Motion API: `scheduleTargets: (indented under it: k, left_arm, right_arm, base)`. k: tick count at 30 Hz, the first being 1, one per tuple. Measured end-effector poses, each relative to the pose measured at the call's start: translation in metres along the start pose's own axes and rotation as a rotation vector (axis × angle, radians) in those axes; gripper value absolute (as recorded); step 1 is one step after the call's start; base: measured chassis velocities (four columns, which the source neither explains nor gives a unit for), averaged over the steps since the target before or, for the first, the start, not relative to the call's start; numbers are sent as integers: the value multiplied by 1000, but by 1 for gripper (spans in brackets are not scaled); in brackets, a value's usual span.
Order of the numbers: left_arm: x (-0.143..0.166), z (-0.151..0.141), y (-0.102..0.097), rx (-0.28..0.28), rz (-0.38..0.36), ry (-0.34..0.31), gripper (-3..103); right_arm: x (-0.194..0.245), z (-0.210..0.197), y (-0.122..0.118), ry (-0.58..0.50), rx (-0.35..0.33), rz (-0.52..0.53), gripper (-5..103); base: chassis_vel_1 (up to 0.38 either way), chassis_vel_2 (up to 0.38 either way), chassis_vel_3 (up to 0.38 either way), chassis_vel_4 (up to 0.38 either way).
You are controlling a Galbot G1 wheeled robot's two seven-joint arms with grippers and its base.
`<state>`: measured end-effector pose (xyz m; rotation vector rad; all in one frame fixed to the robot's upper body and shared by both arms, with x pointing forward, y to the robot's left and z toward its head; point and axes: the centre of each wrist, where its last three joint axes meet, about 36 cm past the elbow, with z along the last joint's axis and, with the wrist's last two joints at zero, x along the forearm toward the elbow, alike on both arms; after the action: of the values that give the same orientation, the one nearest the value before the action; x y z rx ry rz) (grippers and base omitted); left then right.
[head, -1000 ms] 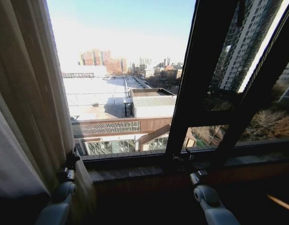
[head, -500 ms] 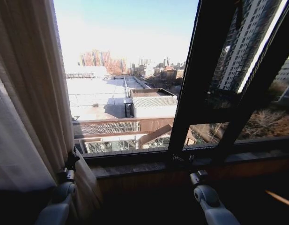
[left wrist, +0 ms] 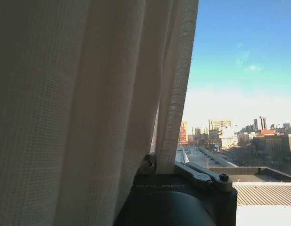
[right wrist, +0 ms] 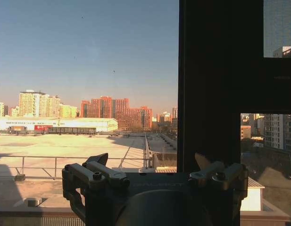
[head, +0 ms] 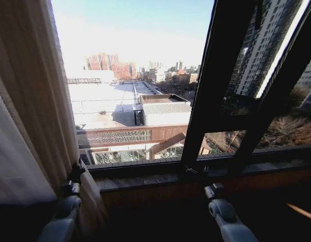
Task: Open the curtains by pulling them apart, changing their state from closed to fully open.
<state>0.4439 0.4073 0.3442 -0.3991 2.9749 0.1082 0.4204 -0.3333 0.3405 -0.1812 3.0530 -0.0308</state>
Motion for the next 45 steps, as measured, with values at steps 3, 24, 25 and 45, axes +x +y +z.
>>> scheduleTargets:
  k: [3,24,25,45]
  left_arm:
    - [0,-1,2,-1,-5,-2,0]
    - [-37,-29,117,-77,-236,-17,0]
    - [-41,-31,130,-79,-265,-16,0]
    - [-64,-33,226,-86,-507,39,0]
  right_arm:
    - [0,0,0,0,0,0,100]
    - [0,0,0,0,0,0,100]
    - [0,0,0,0,0,0,100]
    - [0,0,0,0,0,0,100]
  base:
    - [153,70,-162,-83]
    - [34,27,-30,-21]
    - [0,0,0,0]
    - [0,0,0,0]
